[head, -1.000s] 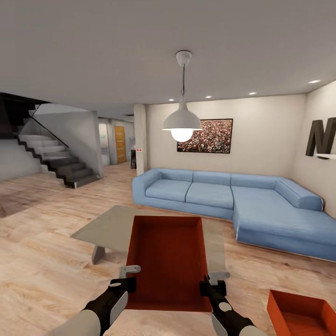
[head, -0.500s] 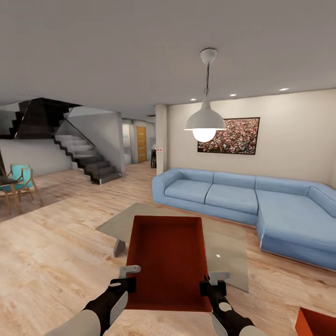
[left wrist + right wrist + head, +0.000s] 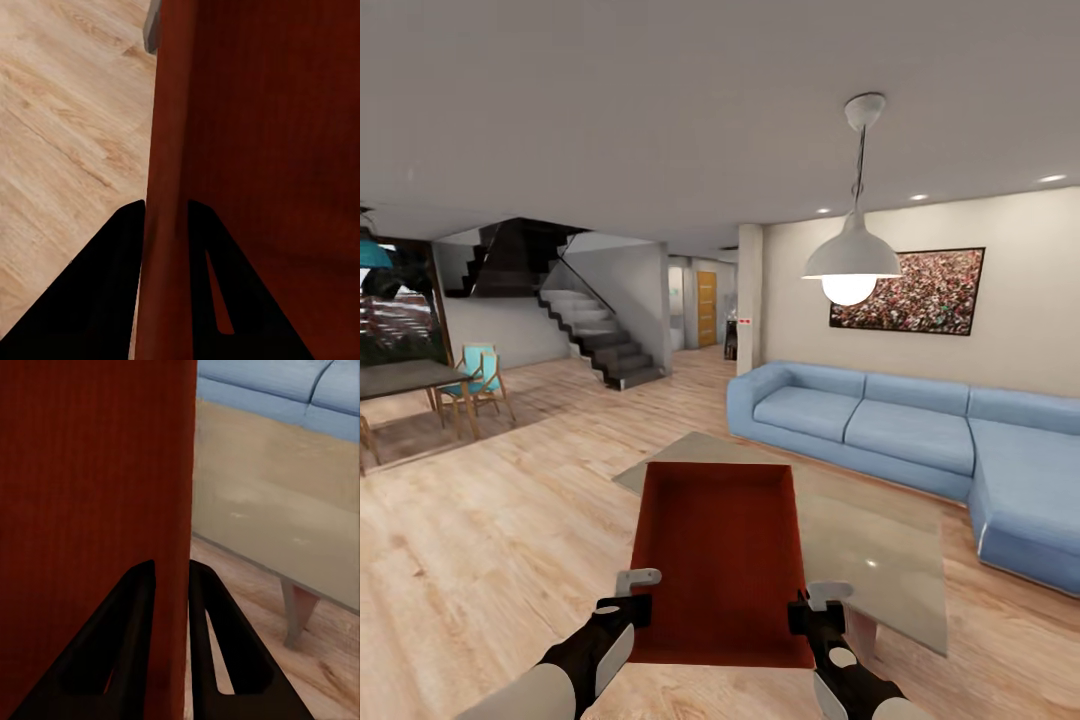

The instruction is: Move the two storage containers from the living room to the garage. In the garage, place one container on the floor and stack the other container on top of it (either order is fine).

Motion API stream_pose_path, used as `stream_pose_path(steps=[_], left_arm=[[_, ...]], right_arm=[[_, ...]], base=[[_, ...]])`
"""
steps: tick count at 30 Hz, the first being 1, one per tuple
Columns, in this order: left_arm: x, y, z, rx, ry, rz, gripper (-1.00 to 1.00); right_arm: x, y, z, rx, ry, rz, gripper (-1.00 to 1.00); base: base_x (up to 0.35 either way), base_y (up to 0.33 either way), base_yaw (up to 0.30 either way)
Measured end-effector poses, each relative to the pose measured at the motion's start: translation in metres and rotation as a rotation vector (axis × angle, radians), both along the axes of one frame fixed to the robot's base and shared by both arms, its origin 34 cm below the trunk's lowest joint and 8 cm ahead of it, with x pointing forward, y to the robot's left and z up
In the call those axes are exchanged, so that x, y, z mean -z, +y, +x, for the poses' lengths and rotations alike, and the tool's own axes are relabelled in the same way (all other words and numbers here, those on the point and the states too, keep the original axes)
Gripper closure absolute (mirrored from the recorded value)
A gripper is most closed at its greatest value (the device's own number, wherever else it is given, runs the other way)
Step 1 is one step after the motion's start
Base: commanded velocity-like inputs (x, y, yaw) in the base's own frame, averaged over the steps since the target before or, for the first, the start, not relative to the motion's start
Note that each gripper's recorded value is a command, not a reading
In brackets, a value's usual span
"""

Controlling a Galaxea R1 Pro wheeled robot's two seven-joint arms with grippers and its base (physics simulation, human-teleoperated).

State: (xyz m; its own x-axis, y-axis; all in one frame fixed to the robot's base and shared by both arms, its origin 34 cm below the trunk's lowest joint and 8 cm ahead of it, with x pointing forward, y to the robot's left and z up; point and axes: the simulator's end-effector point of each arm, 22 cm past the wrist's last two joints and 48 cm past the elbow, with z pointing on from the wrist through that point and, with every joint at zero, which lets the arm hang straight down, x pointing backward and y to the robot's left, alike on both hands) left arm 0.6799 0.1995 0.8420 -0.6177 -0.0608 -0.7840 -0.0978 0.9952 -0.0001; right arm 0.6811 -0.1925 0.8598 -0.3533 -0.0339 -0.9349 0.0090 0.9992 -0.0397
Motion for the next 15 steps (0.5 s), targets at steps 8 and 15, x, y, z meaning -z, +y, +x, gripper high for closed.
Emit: stream_pose_path(steps=[8, 15], left_arm=[[0.0000, 0.0000, 0.0000, 0.000, 0.000, 0.000, 1.00], [0.0000, -0.0001, 0.0000, 0.000, 0.000, 0.000, 1.00]], right_arm=[[0.0000, 0.0000, 0.0000, 0.000, 0.000, 0.000, 1.00], [0.0000, -0.0001, 0.0000, 0.000, 0.000, 0.000, 1.00]], base=[[0.000, 0.000, 0.300], [0.000, 0.000, 0.300]])
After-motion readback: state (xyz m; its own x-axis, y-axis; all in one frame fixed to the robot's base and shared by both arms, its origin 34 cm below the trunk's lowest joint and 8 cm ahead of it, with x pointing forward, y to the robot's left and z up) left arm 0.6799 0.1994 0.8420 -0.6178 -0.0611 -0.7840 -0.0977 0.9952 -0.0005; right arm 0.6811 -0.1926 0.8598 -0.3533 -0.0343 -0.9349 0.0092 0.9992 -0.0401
